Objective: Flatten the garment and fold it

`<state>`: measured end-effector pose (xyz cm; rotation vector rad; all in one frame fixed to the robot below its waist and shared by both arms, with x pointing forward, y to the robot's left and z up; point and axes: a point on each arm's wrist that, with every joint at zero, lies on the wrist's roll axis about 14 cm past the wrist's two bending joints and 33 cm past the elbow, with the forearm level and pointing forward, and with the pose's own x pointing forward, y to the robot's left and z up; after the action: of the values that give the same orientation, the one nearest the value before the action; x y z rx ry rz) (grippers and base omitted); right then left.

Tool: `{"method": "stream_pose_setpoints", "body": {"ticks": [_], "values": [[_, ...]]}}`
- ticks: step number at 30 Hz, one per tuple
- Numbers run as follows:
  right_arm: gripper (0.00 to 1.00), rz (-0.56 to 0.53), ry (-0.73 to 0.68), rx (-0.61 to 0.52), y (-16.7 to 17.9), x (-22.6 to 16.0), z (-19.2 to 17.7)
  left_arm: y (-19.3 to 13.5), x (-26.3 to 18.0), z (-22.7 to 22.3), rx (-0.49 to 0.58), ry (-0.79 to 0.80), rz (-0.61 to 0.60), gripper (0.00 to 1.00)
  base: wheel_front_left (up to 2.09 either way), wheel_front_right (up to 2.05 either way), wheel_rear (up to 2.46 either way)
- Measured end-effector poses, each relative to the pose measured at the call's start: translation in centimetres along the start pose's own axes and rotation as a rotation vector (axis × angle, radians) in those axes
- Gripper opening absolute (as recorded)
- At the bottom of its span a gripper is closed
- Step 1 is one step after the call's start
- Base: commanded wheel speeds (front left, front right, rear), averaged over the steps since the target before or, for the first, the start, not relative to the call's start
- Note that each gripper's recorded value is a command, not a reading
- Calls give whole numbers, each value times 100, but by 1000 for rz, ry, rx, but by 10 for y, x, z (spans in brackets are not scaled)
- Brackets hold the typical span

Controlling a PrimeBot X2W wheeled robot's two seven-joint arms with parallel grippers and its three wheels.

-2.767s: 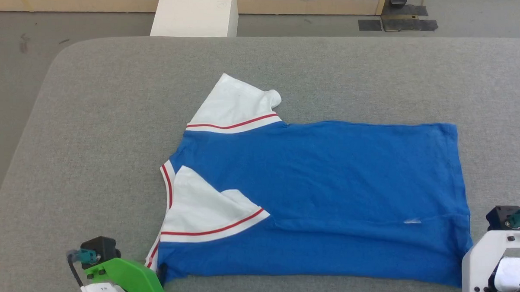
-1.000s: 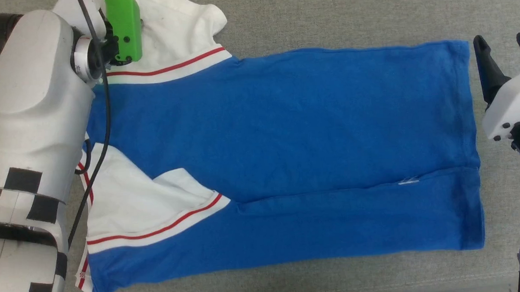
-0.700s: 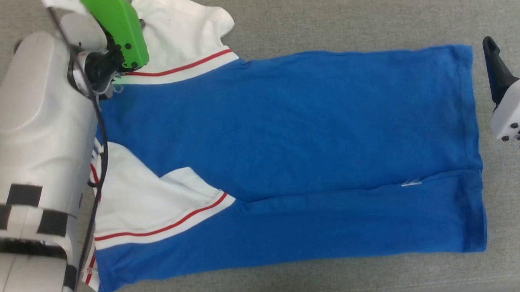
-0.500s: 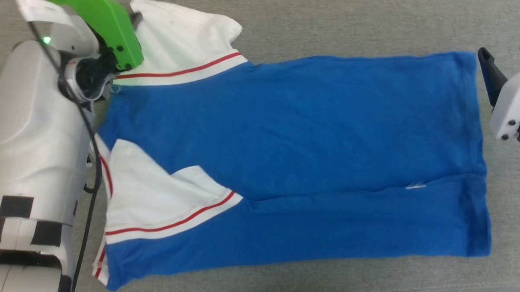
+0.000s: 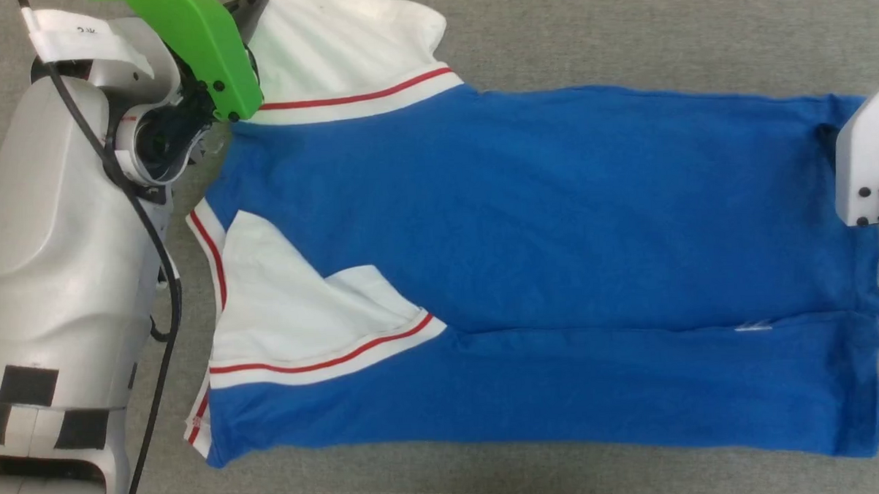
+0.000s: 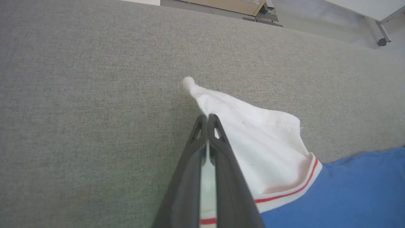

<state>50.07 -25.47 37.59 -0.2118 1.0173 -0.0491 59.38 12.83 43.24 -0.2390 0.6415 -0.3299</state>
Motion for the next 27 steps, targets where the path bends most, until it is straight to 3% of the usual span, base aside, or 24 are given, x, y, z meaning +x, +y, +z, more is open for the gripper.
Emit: {"method": "stream_pose_setpoints", "body": {"ticks": [3,4,5,11,18,27], "values": [[100,22,8,12,5,5,1,4,-1,-2,-16,-3,4,0,0,0,0],[30,26,6,15,6,6,2,5,-2,-3,-23,-2,3,0,0,0,0],[0,30,2,21,7,7,3,6,-2,-5,-23,1,5,0,0,0,0],[0,65,-70,80,13,-1,16,6,-15,5,-48,-44,-4,0,0,0,0],[0,77,-236,138,2,-41,35,-21,-55,33,-44,-164,-84,0,0,0,0],[0,91,-233,181,1,-75,-11,-27,-113,-5,-87,-160,-71,0,0,0,0]]}}
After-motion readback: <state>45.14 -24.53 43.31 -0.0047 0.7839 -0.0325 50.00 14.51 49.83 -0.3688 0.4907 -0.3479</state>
